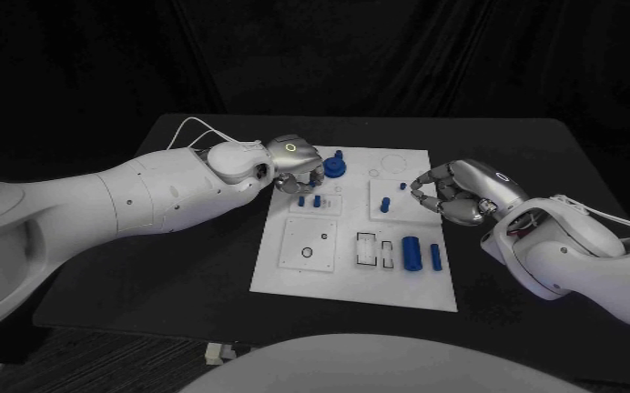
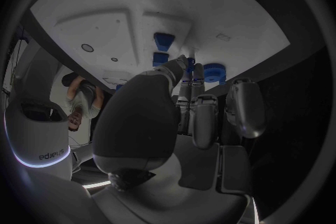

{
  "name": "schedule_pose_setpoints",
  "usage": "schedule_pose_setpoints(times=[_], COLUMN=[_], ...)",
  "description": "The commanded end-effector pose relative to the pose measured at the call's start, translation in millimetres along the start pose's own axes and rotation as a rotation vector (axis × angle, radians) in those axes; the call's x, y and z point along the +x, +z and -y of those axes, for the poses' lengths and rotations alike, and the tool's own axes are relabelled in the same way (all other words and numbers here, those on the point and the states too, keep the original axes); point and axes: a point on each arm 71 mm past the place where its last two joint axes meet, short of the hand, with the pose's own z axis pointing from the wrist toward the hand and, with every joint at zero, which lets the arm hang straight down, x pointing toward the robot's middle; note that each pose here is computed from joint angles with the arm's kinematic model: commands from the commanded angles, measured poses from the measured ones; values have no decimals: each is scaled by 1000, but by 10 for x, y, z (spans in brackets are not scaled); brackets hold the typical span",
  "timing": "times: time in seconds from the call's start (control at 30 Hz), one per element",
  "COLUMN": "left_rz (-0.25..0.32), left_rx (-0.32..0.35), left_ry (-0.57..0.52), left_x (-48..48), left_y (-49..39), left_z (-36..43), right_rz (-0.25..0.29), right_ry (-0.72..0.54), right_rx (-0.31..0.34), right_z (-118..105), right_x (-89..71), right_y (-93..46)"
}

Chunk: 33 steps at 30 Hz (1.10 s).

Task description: Assemble the parts on the task board

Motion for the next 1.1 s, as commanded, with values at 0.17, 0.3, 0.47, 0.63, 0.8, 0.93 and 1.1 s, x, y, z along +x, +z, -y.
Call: schedule_pose_setpoints(times=[0.17, 0.3, 0.47, 0.63, 0.8, 0.93, 1.1], left_rz=[12, 24, 42, 46, 46, 46, 25], left_rx=[-1, 1, 0, 0, -1, -3, -5], left_ry=[2, 3, 6, 7, 8, 9, 6], left_x=[2, -2, -12, -14, -13, -13, 5], left_y=[28, 34, 34, 34, 43, 52, 68], left_z=[19, 27, 30, 33, 32, 30, 26], right_rz=[-13, -14, -16, -19, -22, -25, -28], right_ry=[-1, 0, 1, 1, 2, 2, 2], right_rx=[15, 16, 18, 22, 24, 25, 26], right_z=[9, 11, 17, 25, 28, 30, 31], right_x=[26, 33, 43, 55, 65, 70, 75], right_y=[-12, -14, -21, -29, -32, -33, -33])
